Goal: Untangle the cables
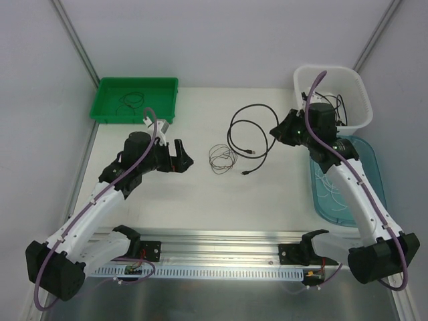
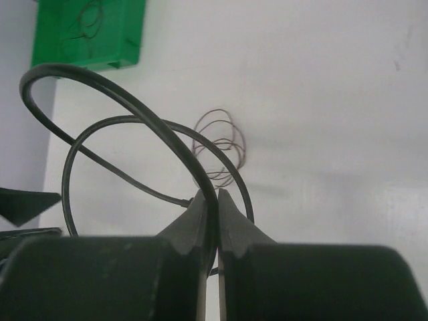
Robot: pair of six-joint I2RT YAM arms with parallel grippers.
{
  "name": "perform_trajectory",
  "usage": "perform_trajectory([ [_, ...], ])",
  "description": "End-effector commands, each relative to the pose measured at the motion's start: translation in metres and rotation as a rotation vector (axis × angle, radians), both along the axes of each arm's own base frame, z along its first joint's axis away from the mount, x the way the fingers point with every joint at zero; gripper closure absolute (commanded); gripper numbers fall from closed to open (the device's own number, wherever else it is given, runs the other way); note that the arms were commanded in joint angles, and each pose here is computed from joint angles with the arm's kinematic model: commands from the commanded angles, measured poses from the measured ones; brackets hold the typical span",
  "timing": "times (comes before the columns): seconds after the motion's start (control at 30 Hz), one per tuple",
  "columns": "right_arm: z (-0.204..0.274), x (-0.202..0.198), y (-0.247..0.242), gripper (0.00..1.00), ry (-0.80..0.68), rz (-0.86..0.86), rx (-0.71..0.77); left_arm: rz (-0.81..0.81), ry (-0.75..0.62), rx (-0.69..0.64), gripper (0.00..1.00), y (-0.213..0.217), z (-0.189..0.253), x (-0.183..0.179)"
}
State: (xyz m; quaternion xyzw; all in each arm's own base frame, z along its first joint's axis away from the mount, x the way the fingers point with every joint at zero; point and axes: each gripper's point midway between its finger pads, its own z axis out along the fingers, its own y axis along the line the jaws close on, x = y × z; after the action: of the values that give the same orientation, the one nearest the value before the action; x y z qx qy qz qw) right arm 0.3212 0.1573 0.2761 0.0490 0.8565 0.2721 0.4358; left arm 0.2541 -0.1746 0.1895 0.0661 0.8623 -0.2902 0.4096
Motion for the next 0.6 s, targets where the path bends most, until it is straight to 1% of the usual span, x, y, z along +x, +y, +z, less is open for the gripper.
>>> perform_trajectory([
  [0.0, 0.006, 0.005, -0.025, 0.99, -0.028, -0.065, -0.090, 0.131, -0.090, 0.119, 0.01, 0.025, 0.031, 0.028],
  [0.1, 0.016, 0.021, -0.050, 0.99, -0.042, -0.148, -0.109, 0.159, -0.102, 0.184, 0.01, 0.036, 0.036, 0.039],
  [0.13, 0.028, 0.030, -0.065, 0.99, -0.069, -0.197, -0.113, 0.164, -0.093, 0.198, 0.01, 0.038, 0.031, 0.041],
  [0.2, 0.038, 0.041, -0.086, 0.99, -0.086, -0.272, -0.129, 0.202, -0.078, 0.218, 0.01, 0.048, 0.023, 0.044],
  [0.23, 0.041, 0.051, -0.106, 0.99, -0.090, -0.342, -0.144, 0.206, -0.059, 0.233, 0.01, 0.052, 0.013, 0.042],
  [0.27, 0.055, 0.057, -0.115, 0.99, -0.120, -0.381, -0.137, 0.205, -0.043, 0.241, 0.01, 0.055, 0.009, 0.041],
  [0.33, 0.064, 0.072, -0.146, 0.99, -0.144, -0.486, -0.137, 0.221, -0.051, 0.273, 0.01, 0.065, 0.008, 0.040],
  [0.37, 0.074, 0.078, -0.153, 0.99, -0.167, -0.524, -0.121, 0.253, -0.057, 0.296, 0.01, 0.072, 0.008, 0.041],
  [0.4, 0.080, 0.086, -0.172, 0.99, -0.197, -0.603, -0.132, 0.253, -0.062, 0.303, 0.01, 0.073, 0.008, 0.040],
  [0.53, 0.087, 0.116, -0.227, 0.99, -0.240, -0.780, -0.118, 0.287, -0.097, 0.329, 0.01, 0.084, 0.016, 0.039],
  [0.57, 0.074, 0.129, -0.238, 0.99, -0.209, -0.802, -0.130, 0.292, -0.099, 0.331, 0.01, 0.085, 0.016, 0.039],
])
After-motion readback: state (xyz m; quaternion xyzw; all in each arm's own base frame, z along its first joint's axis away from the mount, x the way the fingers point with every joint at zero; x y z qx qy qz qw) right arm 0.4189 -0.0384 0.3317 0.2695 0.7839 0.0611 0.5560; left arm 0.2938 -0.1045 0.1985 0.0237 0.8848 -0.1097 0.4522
